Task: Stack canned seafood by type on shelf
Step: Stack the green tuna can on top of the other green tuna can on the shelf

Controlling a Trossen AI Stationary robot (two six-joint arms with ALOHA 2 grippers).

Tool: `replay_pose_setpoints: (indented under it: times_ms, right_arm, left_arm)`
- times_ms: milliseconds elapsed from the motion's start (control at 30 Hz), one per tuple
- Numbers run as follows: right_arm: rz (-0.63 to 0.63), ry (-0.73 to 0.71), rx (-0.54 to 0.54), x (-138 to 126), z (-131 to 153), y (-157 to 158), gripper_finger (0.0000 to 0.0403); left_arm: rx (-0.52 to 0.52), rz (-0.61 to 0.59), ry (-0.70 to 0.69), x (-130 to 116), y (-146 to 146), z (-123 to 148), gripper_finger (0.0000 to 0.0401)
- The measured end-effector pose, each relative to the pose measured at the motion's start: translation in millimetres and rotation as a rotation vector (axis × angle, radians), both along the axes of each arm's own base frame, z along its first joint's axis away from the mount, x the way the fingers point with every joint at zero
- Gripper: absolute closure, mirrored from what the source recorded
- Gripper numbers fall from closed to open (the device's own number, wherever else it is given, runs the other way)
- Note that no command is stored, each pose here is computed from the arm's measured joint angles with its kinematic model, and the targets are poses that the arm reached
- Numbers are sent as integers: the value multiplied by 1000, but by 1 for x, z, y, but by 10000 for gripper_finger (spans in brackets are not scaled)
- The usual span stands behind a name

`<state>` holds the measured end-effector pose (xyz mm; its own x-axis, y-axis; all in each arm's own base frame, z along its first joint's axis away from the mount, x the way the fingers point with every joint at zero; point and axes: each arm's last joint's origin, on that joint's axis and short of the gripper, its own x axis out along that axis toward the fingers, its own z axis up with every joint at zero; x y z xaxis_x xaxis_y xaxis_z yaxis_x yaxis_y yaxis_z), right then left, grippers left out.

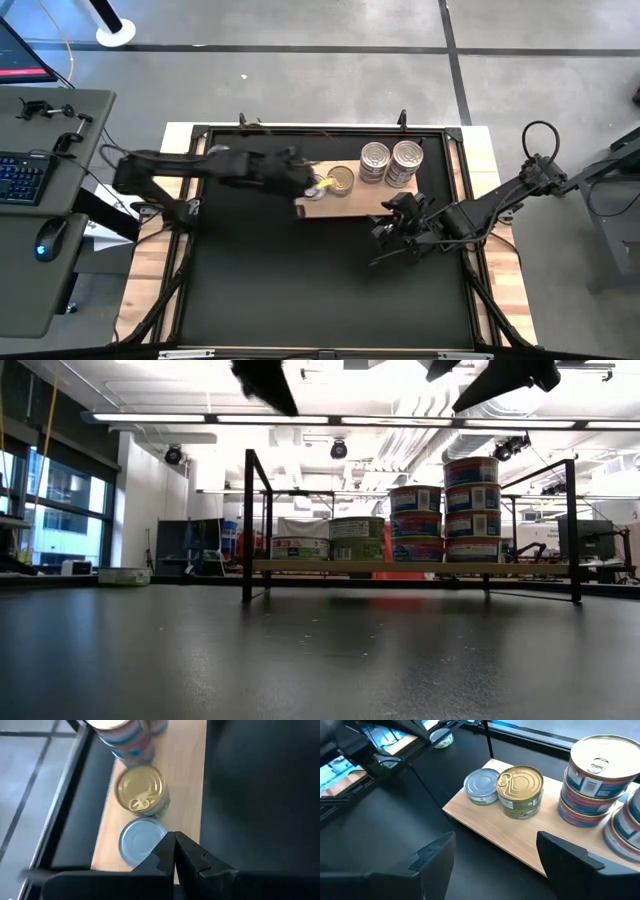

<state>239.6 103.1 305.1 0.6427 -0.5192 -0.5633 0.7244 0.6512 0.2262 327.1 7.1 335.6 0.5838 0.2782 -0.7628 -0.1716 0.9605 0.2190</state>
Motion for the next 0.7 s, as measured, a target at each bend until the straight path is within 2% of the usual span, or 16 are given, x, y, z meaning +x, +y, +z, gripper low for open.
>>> replay_pose_setpoints:
  times_ms: [100,167,233,300,400,500,600,700]
  right_arm:
    - [12,-2,-4,1,1,1,135]
    - [33,4,-5,2,1,1,135]
    - [55,16,1,2,1,2,135]
    - [66,23,13,2,1,2,135]
    - [67,23,31,2,0,3,135]
    - [71,25,36,2,0,3,135]
    - [67,23,40,3,0,3,135]
    - [46,6,72,3,0,3,135]
  left_arm:
    - [30,70,-56,-28,-8,25,401]
    - [132,157,-56,-47,-10,34,401]
    - [269,306,-47,-68,-4,33,401]
    - [349,476,-47,-87,9,25,401]
    - [268,668,-38,-116,31,0,401]
    - [155,849,-3,-141,56,-42,401]
    - [22,953,41,-157,77,-84,401]
    - [-33,1041,142,-173,92,-118,401]
